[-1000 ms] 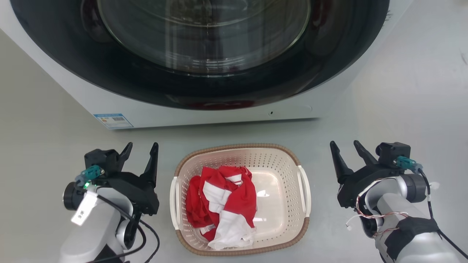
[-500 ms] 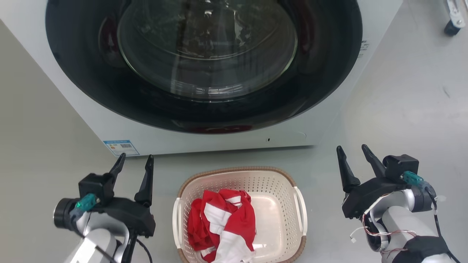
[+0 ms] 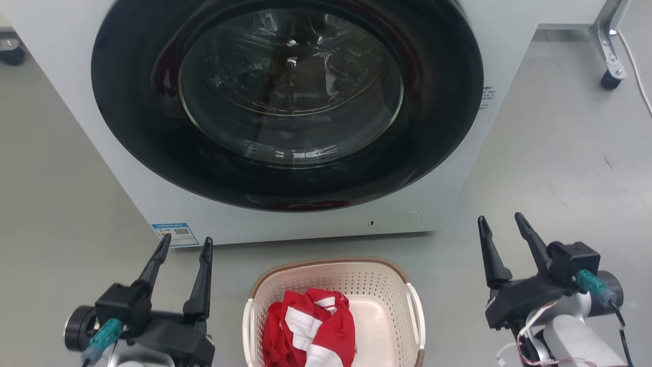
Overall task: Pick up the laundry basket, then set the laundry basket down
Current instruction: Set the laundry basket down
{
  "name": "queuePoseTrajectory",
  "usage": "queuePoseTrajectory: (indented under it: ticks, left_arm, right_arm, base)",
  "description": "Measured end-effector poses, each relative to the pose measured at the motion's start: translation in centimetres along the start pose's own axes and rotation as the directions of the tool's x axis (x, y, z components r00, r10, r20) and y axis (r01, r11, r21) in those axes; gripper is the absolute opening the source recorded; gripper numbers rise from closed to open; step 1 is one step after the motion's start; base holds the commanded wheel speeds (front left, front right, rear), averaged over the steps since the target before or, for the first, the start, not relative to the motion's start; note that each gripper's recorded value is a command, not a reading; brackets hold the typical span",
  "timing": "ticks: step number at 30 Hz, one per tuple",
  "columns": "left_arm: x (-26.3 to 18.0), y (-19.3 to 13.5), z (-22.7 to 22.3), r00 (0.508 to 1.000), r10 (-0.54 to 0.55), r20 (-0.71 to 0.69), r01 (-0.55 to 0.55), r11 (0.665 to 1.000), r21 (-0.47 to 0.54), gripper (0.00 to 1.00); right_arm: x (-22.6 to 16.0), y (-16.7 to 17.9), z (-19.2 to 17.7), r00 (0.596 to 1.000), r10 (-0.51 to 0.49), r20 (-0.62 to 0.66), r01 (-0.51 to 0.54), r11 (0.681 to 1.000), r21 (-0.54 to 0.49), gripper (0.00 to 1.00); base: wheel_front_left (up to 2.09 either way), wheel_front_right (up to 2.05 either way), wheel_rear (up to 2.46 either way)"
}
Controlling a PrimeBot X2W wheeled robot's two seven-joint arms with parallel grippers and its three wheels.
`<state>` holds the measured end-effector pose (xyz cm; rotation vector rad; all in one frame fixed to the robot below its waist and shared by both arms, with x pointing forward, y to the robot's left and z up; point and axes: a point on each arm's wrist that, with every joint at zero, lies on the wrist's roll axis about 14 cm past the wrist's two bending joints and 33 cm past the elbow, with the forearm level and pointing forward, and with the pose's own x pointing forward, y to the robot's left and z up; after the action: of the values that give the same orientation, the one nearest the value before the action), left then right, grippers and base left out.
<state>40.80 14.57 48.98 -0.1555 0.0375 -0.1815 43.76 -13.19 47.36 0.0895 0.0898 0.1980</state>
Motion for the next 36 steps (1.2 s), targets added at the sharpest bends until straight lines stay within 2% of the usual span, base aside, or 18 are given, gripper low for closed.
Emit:
queuePoseTrajectory:
  ticks: [17, 25, 36]
  left_arm:
    - [-4.7, 0.8, 0.7, 0.996, 0.075, 0.041, -0.074, 0.997, -0.020, 1.00]
    - [-5.2, 1.2, 1.0, 0.993, 0.105, 0.058, -0.105, 0.994, -0.013, 1.00]
    - [-5.9, 1.5, 0.7, 0.991, 0.129, 0.037, -0.129, 0.992, -0.010, 1.00]
  right_arm:
    - [-4.7, 0.2, 1.2, 0.997, -0.029, 0.070, 0.028, 1.000, 0.015, 1.00]
    - [-5.7, -0.8, 1.2, 0.995, -0.067, 0.077, 0.065, 0.998, 0.024, 1.00]
    - [-6.1, -0.7, 1.9, 0.993, -0.064, 0.101, 0.064, 0.998, 0.004, 1.00]
  base:
    - [0.00, 0.00, 0.00]
    - [0.00, 0.00, 0.00]
    - [0.00, 0.00, 0.00]
